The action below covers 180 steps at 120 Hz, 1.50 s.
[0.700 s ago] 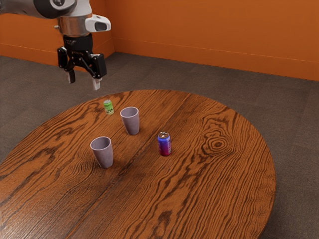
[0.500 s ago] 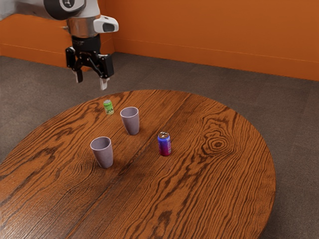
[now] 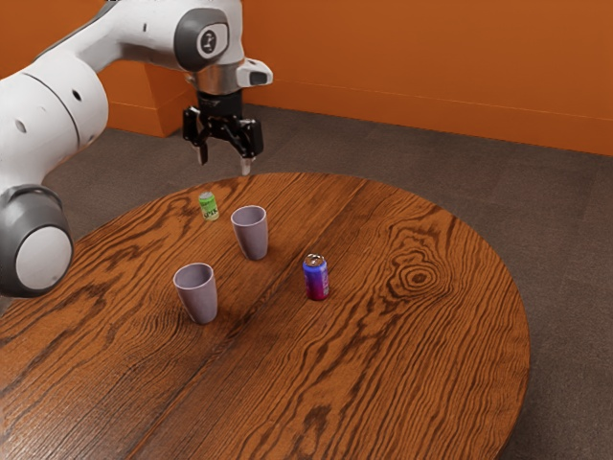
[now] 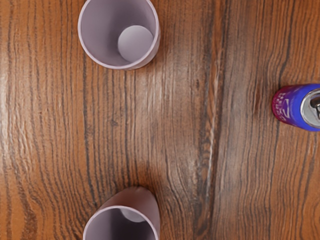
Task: Place the left cup onto the right cup
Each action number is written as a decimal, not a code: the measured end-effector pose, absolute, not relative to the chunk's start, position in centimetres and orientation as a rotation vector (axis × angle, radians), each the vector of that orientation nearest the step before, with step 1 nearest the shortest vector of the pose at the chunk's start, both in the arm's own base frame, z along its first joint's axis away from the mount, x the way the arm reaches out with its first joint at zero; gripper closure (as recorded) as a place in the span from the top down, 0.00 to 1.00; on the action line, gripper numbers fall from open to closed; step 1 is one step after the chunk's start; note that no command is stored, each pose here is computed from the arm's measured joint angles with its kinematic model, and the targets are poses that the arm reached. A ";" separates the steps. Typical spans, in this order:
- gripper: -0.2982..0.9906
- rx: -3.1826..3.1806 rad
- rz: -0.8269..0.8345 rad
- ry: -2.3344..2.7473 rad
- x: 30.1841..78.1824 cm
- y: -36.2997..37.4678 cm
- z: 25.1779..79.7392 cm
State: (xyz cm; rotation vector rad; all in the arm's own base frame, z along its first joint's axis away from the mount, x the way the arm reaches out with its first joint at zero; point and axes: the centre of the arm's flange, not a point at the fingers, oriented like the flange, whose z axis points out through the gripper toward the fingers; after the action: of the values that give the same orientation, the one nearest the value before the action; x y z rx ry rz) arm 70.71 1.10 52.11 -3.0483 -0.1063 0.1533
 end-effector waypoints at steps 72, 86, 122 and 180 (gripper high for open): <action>0.77 -3.075 -0.038 -0.024 78.1 -1.6 41.0; 0.77 -3.076 -0.042 -0.028 78.4 -1.3 39.4; 0.77 -3.069 -0.012 -0.070 78.5 1.3 36.0; 0.77 -3.074 -0.075 -0.112 79.5 3.8 32.2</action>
State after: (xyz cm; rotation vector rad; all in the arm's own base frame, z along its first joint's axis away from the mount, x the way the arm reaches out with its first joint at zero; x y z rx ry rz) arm 79.45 3.80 32.16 -3.0735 -0.1124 -0.0746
